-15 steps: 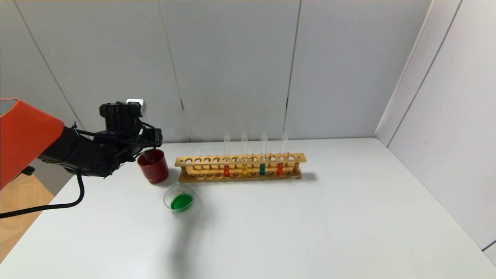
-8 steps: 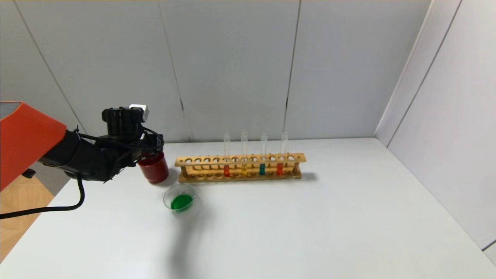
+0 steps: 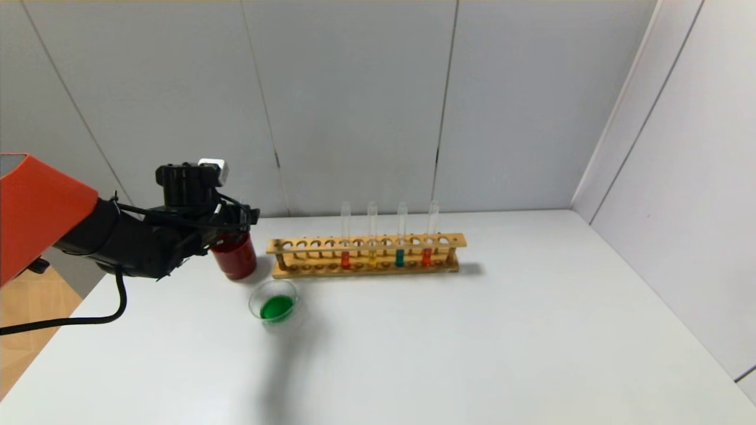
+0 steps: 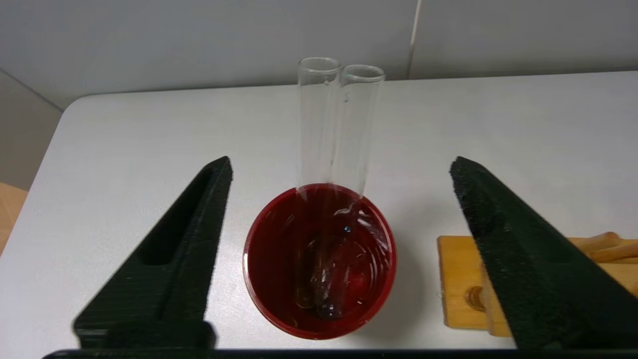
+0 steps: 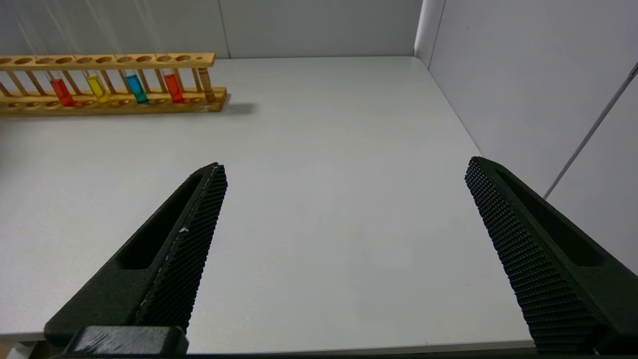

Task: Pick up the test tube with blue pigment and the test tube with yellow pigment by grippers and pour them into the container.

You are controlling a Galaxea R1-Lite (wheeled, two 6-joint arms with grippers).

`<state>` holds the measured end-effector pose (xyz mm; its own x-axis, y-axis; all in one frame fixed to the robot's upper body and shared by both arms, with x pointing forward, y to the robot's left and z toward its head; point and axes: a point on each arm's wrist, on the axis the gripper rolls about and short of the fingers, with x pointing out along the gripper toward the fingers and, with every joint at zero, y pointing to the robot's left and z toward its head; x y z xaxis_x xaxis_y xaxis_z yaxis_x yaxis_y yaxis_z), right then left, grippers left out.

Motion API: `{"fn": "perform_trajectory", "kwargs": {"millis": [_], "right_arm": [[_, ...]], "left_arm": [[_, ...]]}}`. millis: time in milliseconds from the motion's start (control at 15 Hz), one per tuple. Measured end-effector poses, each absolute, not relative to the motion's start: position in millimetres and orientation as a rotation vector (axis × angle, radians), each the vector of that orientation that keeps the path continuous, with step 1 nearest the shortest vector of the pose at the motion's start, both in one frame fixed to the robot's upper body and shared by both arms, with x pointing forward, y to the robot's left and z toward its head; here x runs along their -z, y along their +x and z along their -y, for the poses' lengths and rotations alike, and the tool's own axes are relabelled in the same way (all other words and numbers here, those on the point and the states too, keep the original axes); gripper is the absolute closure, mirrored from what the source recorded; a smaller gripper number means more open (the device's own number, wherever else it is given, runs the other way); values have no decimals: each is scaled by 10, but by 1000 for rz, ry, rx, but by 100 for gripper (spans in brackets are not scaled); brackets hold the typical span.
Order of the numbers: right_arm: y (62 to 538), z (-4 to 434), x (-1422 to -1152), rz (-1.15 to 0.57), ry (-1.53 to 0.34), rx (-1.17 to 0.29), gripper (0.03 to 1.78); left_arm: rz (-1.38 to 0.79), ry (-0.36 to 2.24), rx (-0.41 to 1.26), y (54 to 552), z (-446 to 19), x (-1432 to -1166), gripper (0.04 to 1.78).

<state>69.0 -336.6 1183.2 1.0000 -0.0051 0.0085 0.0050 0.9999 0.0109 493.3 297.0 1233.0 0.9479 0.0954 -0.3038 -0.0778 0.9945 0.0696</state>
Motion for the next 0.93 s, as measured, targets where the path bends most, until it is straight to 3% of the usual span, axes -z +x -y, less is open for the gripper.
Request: {"fn": "perform_trajectory", "kwargs": {"millis": [200, 533, 733, 933], "right_arm": [[690, 3366, -11832, 9, 10, 5, 6], [690, 3366, -11832, 9, 11, 5, 6], [690, 3366, -11832, 9, 11, 5, 6], [690, 3366, -11832, 9, 11, 5, 6]], "left_arm": [[-268, 54, -73, 4844, -2921, -12516, 7], [-178, 49, 41, 4482, -2780, -12958, 7], [-190, 32, 212, 4150, -2779, -12994, 7], [-159, 28, 222, 3866, -2859, -13111, 7]]}}
